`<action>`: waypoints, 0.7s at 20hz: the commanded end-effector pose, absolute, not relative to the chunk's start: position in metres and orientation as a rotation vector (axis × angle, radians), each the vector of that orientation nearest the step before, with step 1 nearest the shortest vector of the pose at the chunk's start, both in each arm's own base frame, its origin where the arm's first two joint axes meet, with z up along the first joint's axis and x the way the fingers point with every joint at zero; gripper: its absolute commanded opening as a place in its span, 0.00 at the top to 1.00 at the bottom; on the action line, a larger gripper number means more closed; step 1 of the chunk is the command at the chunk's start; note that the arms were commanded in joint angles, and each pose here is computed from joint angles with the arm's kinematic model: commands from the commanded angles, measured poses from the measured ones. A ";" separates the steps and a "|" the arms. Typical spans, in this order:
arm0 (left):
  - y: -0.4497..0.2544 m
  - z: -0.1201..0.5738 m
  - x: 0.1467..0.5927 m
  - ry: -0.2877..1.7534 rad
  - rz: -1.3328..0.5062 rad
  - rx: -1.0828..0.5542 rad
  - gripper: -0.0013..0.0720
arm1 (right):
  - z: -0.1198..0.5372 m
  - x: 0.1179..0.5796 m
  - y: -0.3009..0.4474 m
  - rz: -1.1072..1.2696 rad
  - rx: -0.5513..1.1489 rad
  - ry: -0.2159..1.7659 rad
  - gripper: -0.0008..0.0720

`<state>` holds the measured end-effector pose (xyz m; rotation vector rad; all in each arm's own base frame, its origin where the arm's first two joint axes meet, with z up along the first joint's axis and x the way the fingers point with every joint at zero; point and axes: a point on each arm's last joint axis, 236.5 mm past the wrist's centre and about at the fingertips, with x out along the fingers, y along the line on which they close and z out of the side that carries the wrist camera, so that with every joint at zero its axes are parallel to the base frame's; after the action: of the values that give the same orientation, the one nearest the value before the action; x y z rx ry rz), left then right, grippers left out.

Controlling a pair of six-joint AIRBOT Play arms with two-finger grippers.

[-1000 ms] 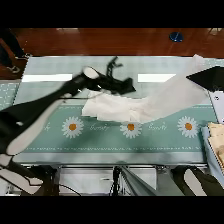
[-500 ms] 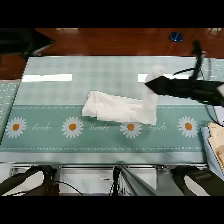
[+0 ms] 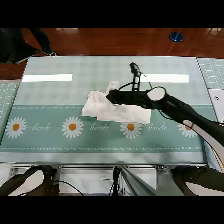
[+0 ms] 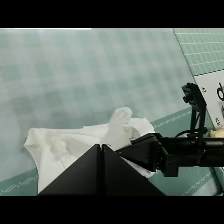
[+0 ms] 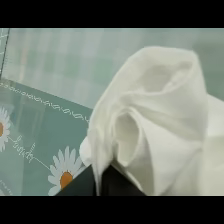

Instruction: Fold the shirts.

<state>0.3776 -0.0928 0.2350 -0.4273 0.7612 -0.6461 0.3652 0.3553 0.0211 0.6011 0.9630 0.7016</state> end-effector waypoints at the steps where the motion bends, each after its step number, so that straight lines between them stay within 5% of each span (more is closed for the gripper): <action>1: -0.098 0.210 0.370 0.832 -0.655 -0.451 0.95 | 0.017 0.376 0.390 0.712 0.600 0.933 0.96; 3: -0.102 0.196 0.367 0.864 -0.666 -0.459 0.95 | 0.025 0.382 0.400 0.723 0.637 0.926 0.95; 6: -0.105 0.179 0.362 0.900 -0.673 -0.472 0.95 | 0.044 0.374 0.413 0.803 0.655 0.939 0.42; 7: -0.105 0.175 0.361 0.910 -0.672 -0.479 0.95 | 0.051 0.367 0.415 0.856 0.637 0.952 0.33; 11: -0.105 0.162 0.359 0.928 -0.676 -0.473 0.95 | 0.075 0.353 0.369 0.969 0.510 1.004 0.32; 14: -0.094 0.145 0.360 0.972 -0.636 -0.422 0.95 | 0.063 0.361 0.241 0.731 0.243 1.119 0.37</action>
<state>0.3608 -0.1016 0.1606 -0.4597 0.9342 -0.6628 0.3707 0.3367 0.0799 0.4809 0.9792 0.8883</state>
